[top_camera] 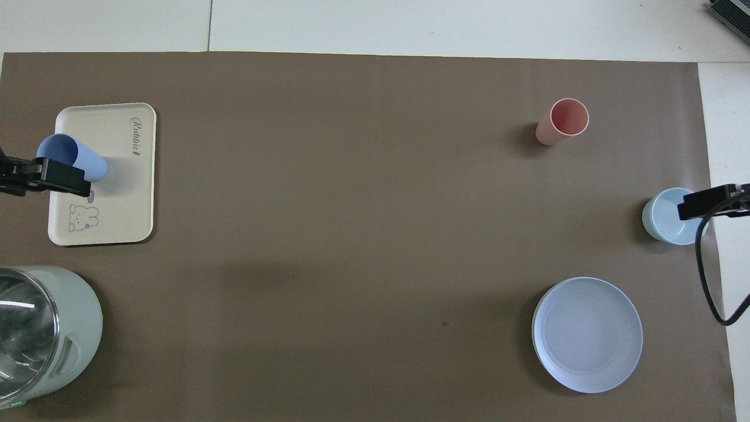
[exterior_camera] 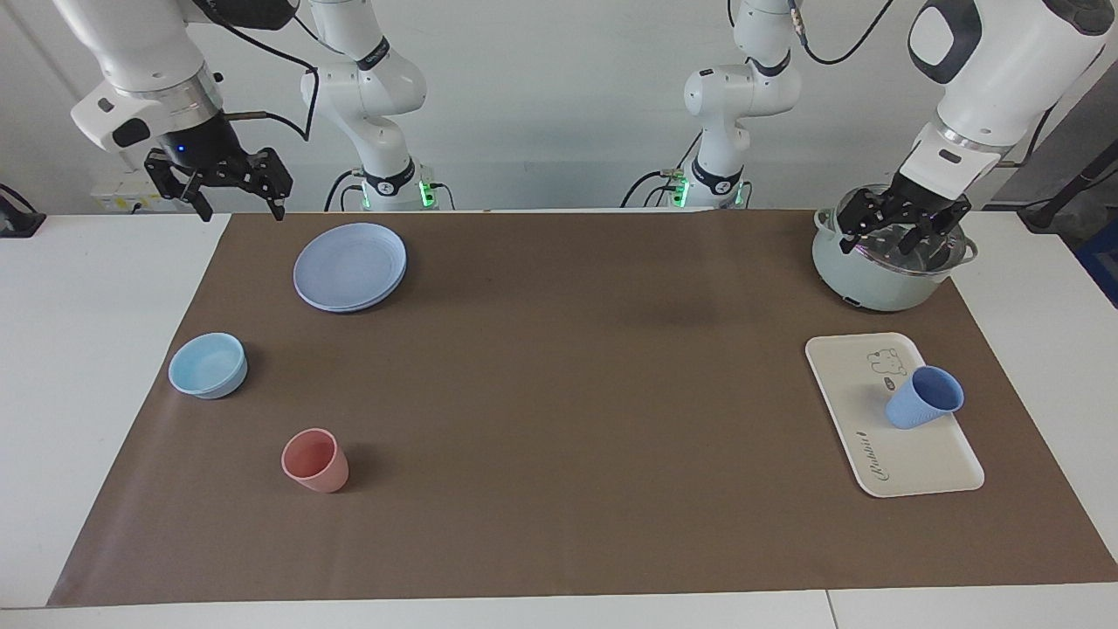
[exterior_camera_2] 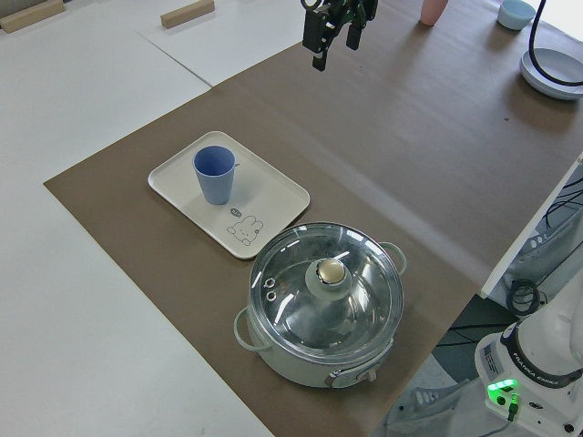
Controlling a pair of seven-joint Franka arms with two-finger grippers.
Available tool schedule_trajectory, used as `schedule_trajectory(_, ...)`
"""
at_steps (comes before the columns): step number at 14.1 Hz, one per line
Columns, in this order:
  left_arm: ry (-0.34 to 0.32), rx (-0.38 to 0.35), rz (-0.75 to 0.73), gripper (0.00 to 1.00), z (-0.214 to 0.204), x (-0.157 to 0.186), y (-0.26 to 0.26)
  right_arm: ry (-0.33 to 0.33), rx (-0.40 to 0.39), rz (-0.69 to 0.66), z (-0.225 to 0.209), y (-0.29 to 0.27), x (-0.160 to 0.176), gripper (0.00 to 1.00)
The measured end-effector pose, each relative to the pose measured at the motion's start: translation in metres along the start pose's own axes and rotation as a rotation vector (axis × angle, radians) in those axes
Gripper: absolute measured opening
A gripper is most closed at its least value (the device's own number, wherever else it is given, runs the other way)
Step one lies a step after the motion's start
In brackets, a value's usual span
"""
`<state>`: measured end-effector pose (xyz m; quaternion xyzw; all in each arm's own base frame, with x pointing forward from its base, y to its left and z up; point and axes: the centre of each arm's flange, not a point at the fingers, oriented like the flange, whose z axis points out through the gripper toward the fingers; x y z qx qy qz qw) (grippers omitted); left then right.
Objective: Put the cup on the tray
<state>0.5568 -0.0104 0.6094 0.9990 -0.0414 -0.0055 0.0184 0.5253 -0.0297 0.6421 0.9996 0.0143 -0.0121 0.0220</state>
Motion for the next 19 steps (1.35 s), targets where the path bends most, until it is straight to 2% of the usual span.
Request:
schedule_trajectory(3, 0.0, 0.0, 0.0, 1.0, 0.0, 0.0, 0.0, -0.029, 0.032, -0.003, -0.001, -0.004, -0.004, 1.0)
schedule_trajectory(7, -0.001, 0.0, 0.002, 1.0, -0.001, -0.001, 0.001, -0.019, 0.068, -0.004, -0.003, -0.009, -0.003, 1.0)
schedule_trajectory(11, -0.025, -0.001, -0.001, 1.0, -0.006, -0.009, 0.0, -0.009, 0.024, -0.007, -0.003, -0.007, -0.002, 1.0)
schedule_trajectory(13, -0.022, -0.001, -0.001, 1.0, -0.01, -0.012, 0.001, 0.012, 0.021, -0.009, -0.005, -0.009, 0.001, 1.0)
schedule_trajectory(19, -0.007, 0.001, 0.008, 1.0, -0.014, -0.012, 0.006, 0.012, 0.02, -0.015, -0.005, -0.013, 0.001, 1.0)
